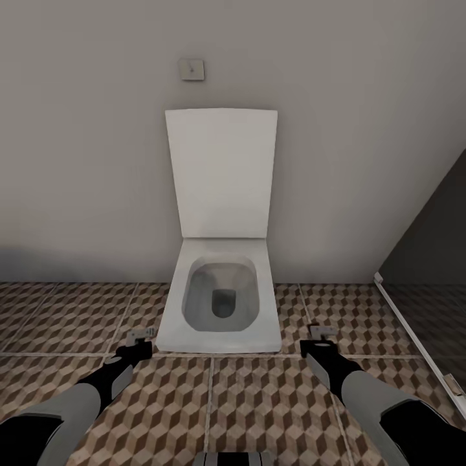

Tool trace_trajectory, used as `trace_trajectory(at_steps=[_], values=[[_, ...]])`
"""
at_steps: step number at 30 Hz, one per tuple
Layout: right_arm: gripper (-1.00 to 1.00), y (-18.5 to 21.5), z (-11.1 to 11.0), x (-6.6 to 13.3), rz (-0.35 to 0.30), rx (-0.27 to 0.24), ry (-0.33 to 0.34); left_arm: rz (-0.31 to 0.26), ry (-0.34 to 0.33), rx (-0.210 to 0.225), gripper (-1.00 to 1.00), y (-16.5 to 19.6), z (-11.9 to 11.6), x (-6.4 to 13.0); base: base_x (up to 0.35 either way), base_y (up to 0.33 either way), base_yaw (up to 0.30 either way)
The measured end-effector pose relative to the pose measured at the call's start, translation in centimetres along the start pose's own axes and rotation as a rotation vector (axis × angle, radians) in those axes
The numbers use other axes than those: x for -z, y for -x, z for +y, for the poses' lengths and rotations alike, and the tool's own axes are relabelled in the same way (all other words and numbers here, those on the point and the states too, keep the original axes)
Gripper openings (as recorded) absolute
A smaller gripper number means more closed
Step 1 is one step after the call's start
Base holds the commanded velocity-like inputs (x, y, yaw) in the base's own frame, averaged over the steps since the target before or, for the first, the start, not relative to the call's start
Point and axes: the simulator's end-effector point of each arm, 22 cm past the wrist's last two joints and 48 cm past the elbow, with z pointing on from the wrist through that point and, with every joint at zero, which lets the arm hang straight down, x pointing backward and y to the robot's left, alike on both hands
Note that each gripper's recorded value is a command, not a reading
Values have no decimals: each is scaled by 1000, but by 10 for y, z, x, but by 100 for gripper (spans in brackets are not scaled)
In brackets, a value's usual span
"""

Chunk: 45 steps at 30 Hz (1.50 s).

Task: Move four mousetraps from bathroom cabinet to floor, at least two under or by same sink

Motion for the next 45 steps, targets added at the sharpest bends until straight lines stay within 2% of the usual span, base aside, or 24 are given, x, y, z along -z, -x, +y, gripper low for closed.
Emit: trace_trajectory(at_steps=[18, 45], values=[[-100, 4, -1, 0, -18, 0, -1, -12, 12, 4, -100, 4, 3, 0, 0, 65, 0], [-100, 10, 3, 2, -30, -2, -9, -11, 7, 2, -100, 4, 0, 0, 0, 3, 0]])
